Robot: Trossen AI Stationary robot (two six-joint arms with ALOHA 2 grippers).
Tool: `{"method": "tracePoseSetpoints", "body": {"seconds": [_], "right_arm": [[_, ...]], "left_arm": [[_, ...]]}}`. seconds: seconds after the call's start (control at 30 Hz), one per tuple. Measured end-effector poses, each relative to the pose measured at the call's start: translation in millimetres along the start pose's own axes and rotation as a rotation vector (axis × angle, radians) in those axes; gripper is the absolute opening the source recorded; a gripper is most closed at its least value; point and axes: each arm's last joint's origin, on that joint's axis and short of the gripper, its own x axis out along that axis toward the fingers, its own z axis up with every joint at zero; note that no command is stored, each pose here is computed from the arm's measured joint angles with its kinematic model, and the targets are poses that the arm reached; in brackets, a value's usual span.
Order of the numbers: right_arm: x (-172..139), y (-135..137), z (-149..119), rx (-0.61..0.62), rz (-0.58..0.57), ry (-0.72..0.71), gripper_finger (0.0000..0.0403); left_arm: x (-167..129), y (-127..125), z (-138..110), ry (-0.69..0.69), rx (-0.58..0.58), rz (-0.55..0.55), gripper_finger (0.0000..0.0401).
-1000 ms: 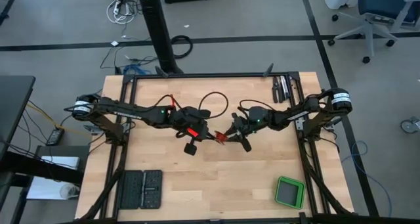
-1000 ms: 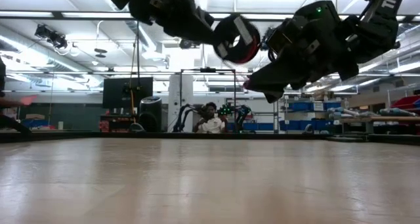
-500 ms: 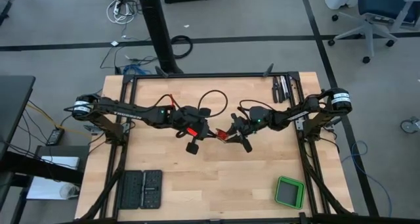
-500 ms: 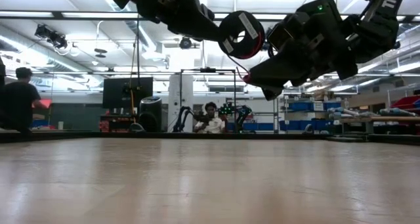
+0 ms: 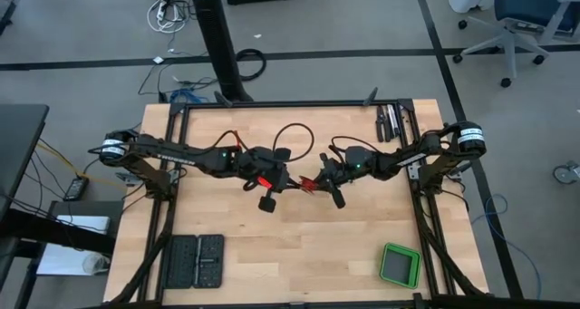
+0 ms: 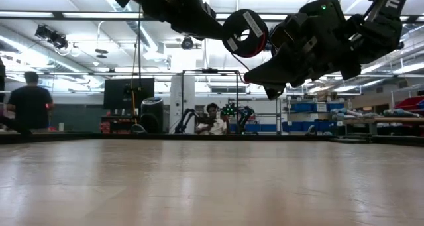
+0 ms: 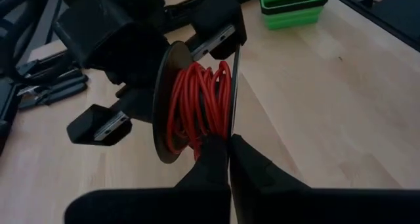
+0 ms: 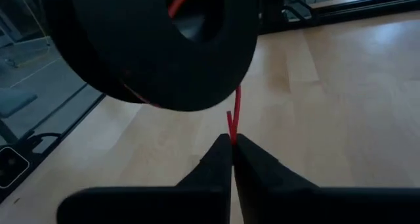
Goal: Coil cords
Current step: Uncoil the red wire cable from the black spool
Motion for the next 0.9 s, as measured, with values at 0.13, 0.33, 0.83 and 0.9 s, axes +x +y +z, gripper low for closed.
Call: {"method": "tracePoseSetpoints", "body": {"seconds": [0.13, 0.33, 0.83, 0.9], "right_arm": [[-3, -3, -5, -0.013, -0.017, 0.017, 0.0004], [-7, -13, 0, -0.065, -0.022, -0.01, 0.0002], [-2, -39, 39, -0.232, -0.058, -0.098, 0.0001], [-1, -40, 44, -0.237, -0.05, -0.109, 0.0]], "left_arm": [[0, -1, 0, -0.007, -0.024, -0.03, 0.0], [0, -3, 0, -0.029, -0.024, -0.106, 0.0], [13, -6, -10, 0.032, -0.09, -0.136, 0.0], [14, -6, -13, 0.053, -0.097, -0.124, 0.0]]}}
